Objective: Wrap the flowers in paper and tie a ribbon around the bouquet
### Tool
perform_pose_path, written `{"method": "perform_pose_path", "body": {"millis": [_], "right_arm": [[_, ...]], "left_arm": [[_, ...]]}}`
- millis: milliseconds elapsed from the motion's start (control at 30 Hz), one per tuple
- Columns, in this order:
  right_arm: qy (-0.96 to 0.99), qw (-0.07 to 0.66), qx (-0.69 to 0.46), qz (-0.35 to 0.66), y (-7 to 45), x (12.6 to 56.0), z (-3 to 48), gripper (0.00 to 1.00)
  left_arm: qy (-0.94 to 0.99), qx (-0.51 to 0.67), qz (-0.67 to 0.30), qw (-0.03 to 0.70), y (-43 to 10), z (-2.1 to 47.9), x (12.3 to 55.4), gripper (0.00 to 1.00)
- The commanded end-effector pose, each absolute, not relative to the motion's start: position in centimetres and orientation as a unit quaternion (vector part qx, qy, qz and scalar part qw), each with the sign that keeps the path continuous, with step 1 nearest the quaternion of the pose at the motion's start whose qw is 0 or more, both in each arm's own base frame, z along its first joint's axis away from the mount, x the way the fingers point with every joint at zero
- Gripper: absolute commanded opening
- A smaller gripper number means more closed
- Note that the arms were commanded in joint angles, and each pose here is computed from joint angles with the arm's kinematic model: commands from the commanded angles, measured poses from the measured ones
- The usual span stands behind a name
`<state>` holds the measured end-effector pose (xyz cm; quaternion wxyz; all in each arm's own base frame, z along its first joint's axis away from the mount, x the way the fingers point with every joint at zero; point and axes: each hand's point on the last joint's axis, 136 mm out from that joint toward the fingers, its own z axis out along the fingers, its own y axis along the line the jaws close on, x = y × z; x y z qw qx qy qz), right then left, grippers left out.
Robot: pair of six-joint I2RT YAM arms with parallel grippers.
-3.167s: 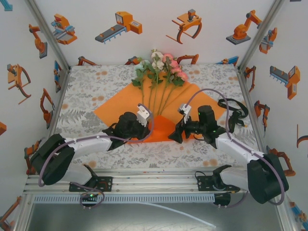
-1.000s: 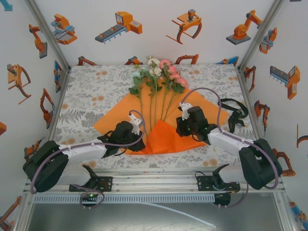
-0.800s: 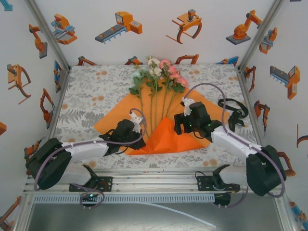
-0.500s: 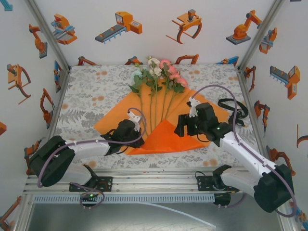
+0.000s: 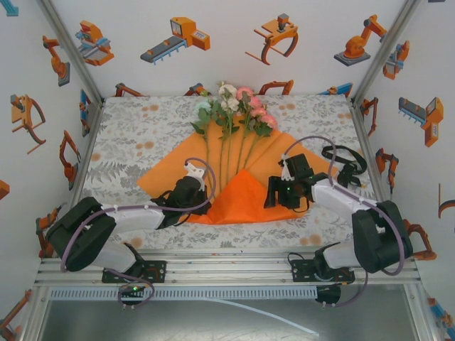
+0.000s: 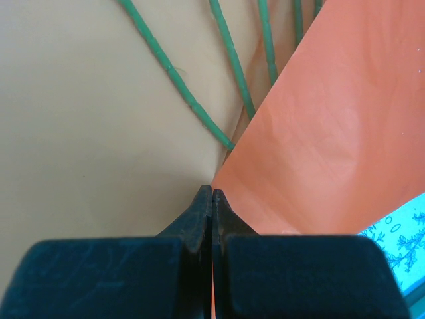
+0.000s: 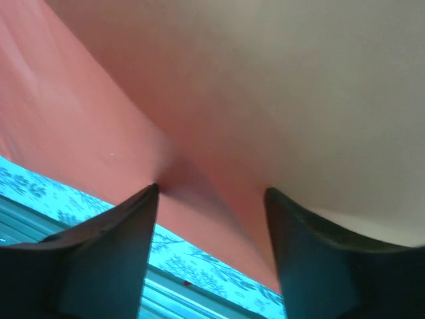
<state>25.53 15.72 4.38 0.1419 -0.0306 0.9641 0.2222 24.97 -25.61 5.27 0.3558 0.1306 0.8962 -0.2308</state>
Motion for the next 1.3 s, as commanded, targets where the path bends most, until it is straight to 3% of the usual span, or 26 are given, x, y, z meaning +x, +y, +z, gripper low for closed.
{"method": "perform_pose_path", "body": {"millis": [0,167,200,433,667,867,933,1033,1167,1267], "right_arm": [[0.954,0.159,-0.032,0.251,16.7,26.3,5.1,0.42],[0.945,0.184,-0.041,0.267,17.3,27.1,6.1,0.02],[0.944,0.192,-0.042,0.267,17.3,27.5,6.5,0.00],[0.936,0.242,-0.045,0.253,16.8,29.0,8.1,0.00],[0.931,0.281,-0.025,0.232,15.5,30.1,8.6,0.00],[0.942,0.262,-0.034,0.206,15.1,30.2,6.1,0.00],[0.947,0.247,-0.033,0.202,14.9,29.8,5.0,0.00],[0.948,0.240,-0.025,0.206,15.0,29.6,4.2,0.12],[0.950,0.244,-0.001,0.197,14.4,29.8,5.3,0.39],[0.947,0.276,0.012,0.165,12.9,29.8,8.0,0.51]], "left_arm": [[0.902,0.111,-0.211,0.359,-24.4,4.7,25.1,0.00],[0.903,0.102,-0.197,0.369,-23.5,5.1,25.3,0.06],[0.902,0.100,-0.196,0.372,-23.4,5.2,25.3,0.06],[0.886,0.090,-0.196,0.411,-22.2,7.0,25.4,0.00],[0.879,0.102,-0.202,0.420,-23.2,7.8,26.1,0.00],[0.886,0.090,-0.189,0.413,-23.5,6.6,26.9,0.00],[0.891,0.084,-0.177,0.409,-23.1,6.1,27.1,0.08],[0.895,0.082,-0.173,0.404,-22.8,5.8,26.9,0.12],[0.891,0.082,-0.181,0.408,-22.5,6.4,26.5,0.28],[0.886,0.085,-0.192,0.414,-22.3,7.8,26.0,0.30]]}}
